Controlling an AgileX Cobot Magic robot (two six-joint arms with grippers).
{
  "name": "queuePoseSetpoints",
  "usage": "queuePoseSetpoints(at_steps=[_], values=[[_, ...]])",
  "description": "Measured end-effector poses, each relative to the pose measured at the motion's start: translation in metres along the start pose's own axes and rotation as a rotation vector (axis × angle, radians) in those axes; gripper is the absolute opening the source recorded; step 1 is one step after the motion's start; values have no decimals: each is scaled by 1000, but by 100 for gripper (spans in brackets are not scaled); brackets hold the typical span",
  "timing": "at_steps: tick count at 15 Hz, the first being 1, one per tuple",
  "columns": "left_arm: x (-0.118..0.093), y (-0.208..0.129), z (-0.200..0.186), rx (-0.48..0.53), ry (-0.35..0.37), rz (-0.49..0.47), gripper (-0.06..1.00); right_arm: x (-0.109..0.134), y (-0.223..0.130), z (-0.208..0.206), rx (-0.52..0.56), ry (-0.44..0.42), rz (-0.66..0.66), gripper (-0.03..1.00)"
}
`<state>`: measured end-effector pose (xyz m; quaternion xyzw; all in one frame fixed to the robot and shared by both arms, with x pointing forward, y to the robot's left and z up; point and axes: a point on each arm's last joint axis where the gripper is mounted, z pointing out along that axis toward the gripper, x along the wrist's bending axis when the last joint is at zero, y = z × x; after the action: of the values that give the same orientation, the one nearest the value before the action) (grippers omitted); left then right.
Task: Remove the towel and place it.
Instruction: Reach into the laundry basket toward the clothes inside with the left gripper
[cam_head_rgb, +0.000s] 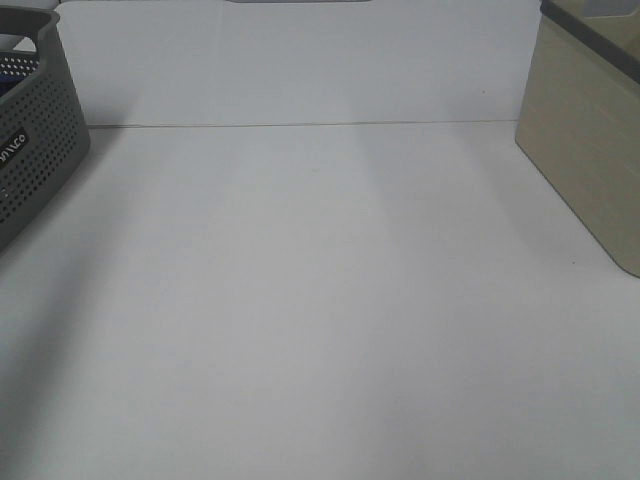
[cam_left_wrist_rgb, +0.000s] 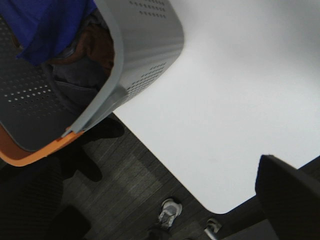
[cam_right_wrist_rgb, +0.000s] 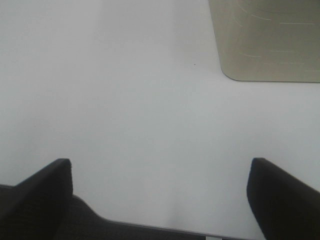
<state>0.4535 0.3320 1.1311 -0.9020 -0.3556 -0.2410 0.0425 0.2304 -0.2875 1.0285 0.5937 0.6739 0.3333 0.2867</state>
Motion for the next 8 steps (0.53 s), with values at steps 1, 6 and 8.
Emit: queuePoseSetpoints(at_steps=[1,6,8], values=[[11,5,7,33,8,12,99,0,0,0,0,0,0,91],[72,4,30,84,15,-60,99,0,0,0,0,0,0,91],[95,5,38,56,6,-77,99,0,0,0,0,1,0,91]])
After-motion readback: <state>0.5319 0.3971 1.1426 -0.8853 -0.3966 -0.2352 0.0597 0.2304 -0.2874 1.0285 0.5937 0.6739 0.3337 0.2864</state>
